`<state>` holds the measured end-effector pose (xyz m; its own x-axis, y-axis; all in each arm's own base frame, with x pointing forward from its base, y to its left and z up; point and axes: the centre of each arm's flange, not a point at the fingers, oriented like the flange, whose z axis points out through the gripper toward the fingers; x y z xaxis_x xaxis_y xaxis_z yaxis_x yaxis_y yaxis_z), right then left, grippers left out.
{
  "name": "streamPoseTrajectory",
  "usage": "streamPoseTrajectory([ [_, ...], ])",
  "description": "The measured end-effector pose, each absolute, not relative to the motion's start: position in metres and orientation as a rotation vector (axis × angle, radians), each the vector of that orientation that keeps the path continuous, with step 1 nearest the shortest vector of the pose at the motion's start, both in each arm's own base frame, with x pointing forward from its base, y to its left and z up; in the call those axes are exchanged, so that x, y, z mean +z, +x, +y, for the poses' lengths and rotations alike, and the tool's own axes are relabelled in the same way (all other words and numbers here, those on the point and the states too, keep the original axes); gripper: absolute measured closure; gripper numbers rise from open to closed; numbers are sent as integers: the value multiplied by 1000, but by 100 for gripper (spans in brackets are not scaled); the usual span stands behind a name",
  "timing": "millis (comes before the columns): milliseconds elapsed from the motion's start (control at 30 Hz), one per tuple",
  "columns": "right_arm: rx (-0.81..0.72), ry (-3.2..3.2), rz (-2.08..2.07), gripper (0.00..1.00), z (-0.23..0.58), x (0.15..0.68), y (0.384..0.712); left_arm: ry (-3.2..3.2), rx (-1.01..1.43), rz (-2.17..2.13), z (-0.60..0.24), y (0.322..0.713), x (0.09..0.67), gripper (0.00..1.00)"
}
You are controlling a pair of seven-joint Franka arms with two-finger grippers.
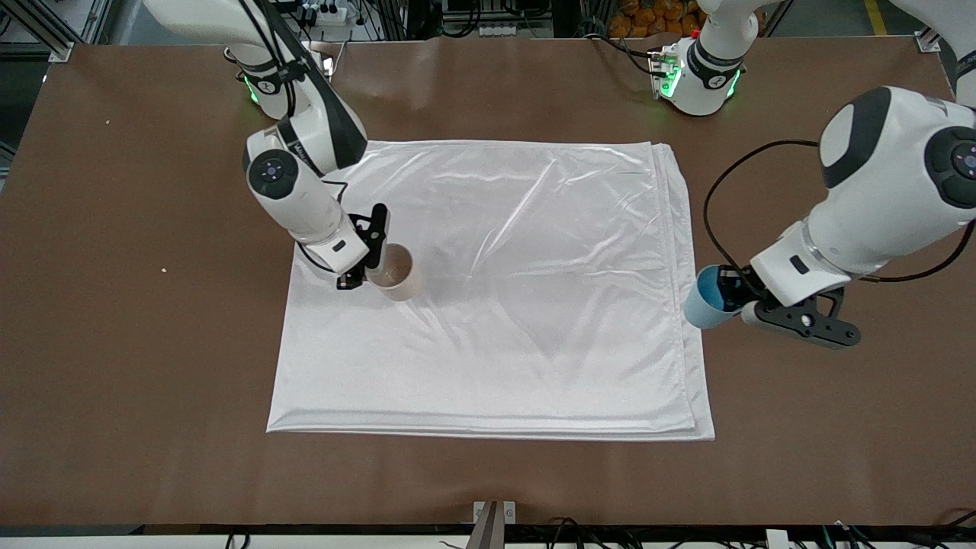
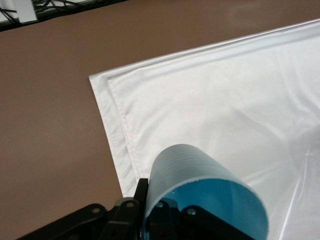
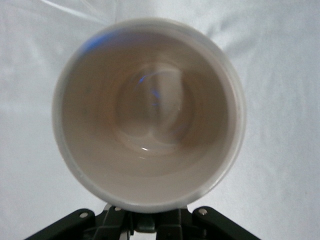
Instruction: Place blue cup into white mug on cloth
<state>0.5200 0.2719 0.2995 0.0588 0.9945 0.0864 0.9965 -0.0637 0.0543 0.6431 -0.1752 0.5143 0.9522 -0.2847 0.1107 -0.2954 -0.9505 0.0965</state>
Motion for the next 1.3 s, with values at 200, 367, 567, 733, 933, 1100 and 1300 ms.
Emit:
streamPoseTrajectory([
  [200, -143, -2313, -2122, 81, 311, 295, 505, 2976, 128, -494, -230, 625, 515, 96],
  [367, -136, -2322, -2108, 81, 345, 286, 495, 2967, 88, -547, -259, 615, 504, 96],
  [567, -116, -2304, -2132, 81, 367, 269, 493, 2966, 37, -574, -269, 616, 482, 96],
  [733, -118, -2282, -2167, 81, 381, 259, 497, 2965, -6, -556, -290, 610, 466, 96],
  [933, -117, -2260, -2232, 81, 394, 248, 503, 2970, -40, -546, -299, 608, 452, 96],
  [1100, -117, -2251, -2242, 81, 398, 236, 503, 2982, -52, -515, -287, 616, 445, 96],
  [1300, -127, -2240, -2253, 81, 400, 219, 503, 2987, -39, -497, -280, 620, 448, 96],
])
